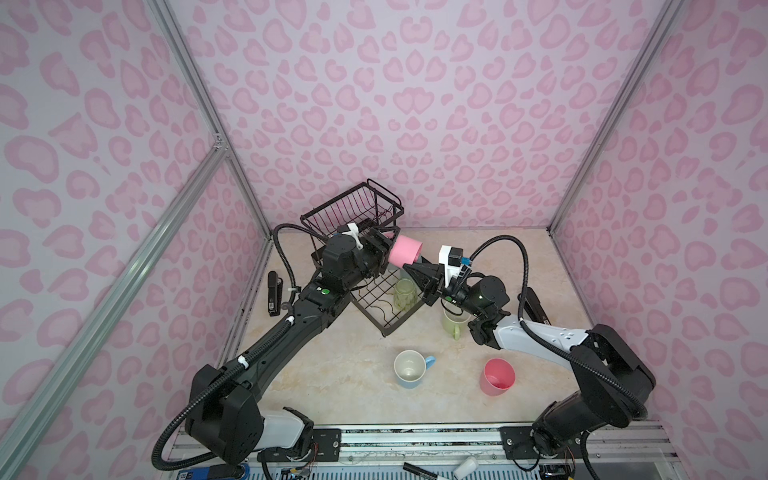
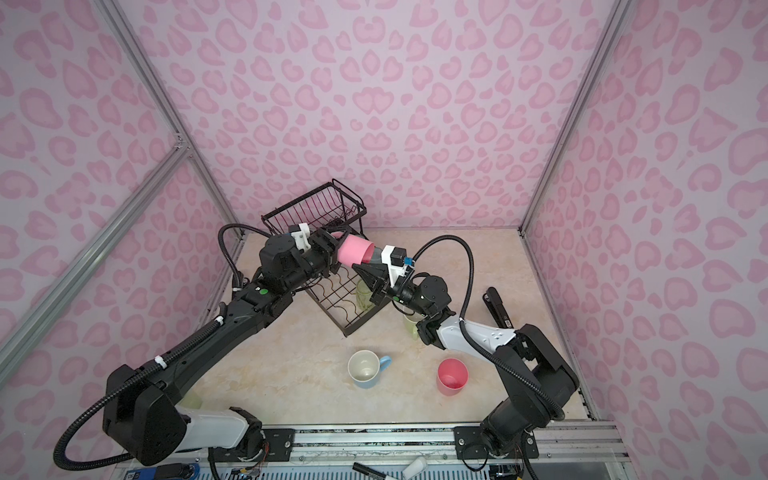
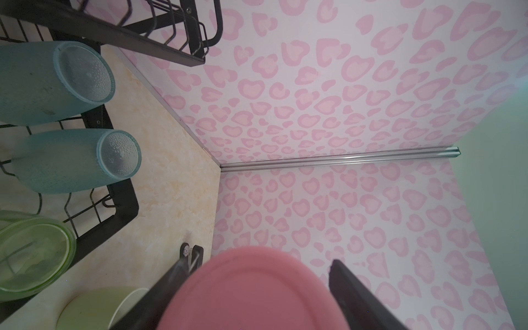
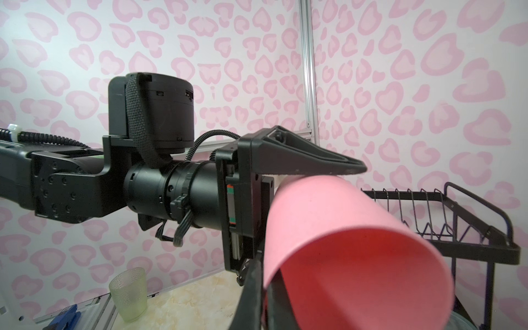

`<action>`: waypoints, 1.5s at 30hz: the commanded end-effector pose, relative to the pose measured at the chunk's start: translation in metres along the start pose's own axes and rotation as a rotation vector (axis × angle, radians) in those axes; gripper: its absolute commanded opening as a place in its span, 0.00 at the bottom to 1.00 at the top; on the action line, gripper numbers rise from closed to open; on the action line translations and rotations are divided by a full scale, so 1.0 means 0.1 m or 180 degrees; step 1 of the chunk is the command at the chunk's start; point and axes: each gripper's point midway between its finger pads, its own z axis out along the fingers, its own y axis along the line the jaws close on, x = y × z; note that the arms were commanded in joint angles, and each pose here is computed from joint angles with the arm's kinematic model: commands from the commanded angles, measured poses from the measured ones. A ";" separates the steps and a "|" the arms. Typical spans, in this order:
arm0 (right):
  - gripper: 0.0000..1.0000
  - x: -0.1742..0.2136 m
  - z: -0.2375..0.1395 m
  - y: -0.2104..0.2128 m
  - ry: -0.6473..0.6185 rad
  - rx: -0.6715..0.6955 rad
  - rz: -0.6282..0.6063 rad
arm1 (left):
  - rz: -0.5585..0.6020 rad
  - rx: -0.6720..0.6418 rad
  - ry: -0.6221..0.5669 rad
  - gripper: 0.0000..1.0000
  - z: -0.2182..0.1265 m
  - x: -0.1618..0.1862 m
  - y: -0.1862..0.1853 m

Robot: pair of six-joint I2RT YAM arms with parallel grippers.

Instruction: Load the cups into the dish rack

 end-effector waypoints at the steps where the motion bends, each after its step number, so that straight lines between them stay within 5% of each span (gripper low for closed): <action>1: 0.00 0.04 0.01 0.00 0.0041 -0.0022 0.0021 | 0.0105 0.0178 -0.0007 0.72 0.00 -0.01 -0.14; 8: 0.01 0.06 0.00 -0.05 0.0063 0.0034 0.0082 | 0.0212 0.0151 -0.0070 0.67 0.00 -0.05 -0.13; 18: 0.32 0.12 -0.06 -0.18 0.0132 0.0171 0.0192 | 0.0555 -0.0044 -0.0252 0.66 0.03 -0.14 0.04; 27: 0.44 0.17 -0.20 -0.31 0.0258 0.0358 0.0290 | 0.0935 -0.0273 -0.0409 0.66 0.06 -0.23 0.24; 45: 0.58 0.19 -0.66 -0.55 0.0434 0.0727 0.0391 | 0.2571 -0.0682 -0.0689 0.65 0.01 -0.29 0.43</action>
